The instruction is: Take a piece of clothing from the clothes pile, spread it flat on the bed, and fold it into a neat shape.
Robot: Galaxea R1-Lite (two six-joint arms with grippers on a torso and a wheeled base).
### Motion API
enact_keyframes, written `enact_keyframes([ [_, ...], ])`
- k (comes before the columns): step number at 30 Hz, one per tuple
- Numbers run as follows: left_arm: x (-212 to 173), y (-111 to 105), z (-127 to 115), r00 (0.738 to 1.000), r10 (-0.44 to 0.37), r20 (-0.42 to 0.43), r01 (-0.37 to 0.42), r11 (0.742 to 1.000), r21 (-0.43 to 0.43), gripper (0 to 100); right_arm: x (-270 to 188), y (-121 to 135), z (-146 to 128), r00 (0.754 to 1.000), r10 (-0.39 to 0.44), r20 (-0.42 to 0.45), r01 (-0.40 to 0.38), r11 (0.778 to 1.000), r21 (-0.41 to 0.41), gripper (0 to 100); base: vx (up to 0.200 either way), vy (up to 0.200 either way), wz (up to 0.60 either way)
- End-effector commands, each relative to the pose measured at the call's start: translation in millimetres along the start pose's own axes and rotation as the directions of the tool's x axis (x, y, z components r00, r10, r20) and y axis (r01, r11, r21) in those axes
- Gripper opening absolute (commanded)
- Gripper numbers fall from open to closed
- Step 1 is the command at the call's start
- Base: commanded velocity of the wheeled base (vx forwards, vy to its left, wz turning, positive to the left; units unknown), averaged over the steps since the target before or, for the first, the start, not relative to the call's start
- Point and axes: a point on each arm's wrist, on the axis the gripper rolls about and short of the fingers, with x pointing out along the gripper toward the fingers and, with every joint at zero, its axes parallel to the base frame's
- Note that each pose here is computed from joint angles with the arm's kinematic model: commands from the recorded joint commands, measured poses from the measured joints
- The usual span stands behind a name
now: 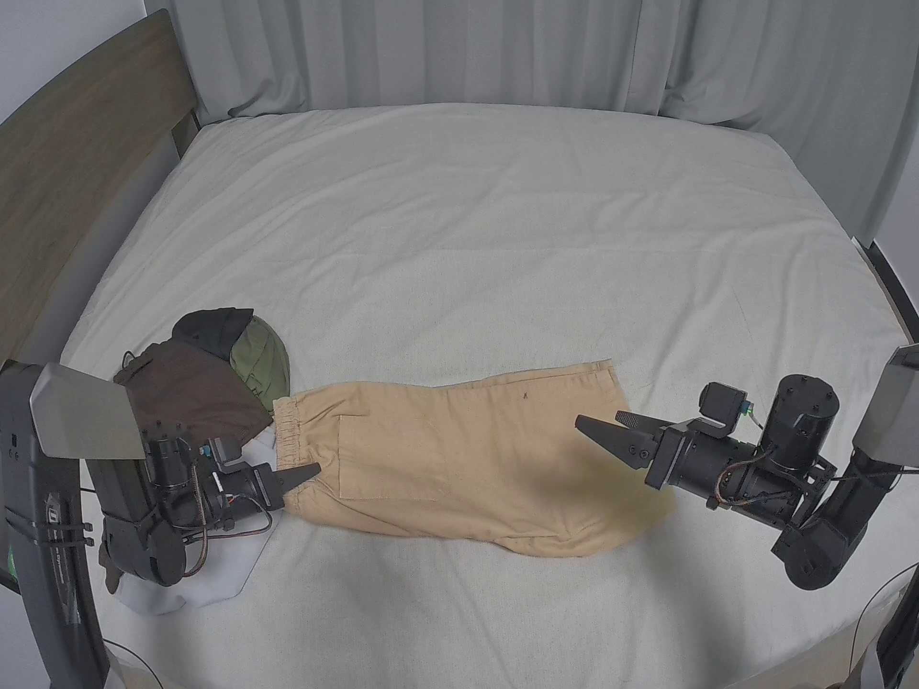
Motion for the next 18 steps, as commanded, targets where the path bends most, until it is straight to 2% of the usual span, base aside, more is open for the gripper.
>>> enact_keyframes([
  [1, -1.3, -1.4, 2.4, 1.0, -0.007, 0.005, 0.007, 1.0, 0.005, 0, 0.5, -3.5, -2.3, 1.0, -0.011, -0.008, 0.011, 1.0, 0.005, 100, 0.0, 0.0, 0.0],
  [18, -5.8, 1.0, 7.1, 1.0, -0.008, 0.018, 0.008, 1.0, 0.005, 0, 0.8, -4.1, -2.2, 1.0, -0.012, -0.007, 0.012, 1.0, 0.004, 100, 0.0, 0.0, 0.0],
])
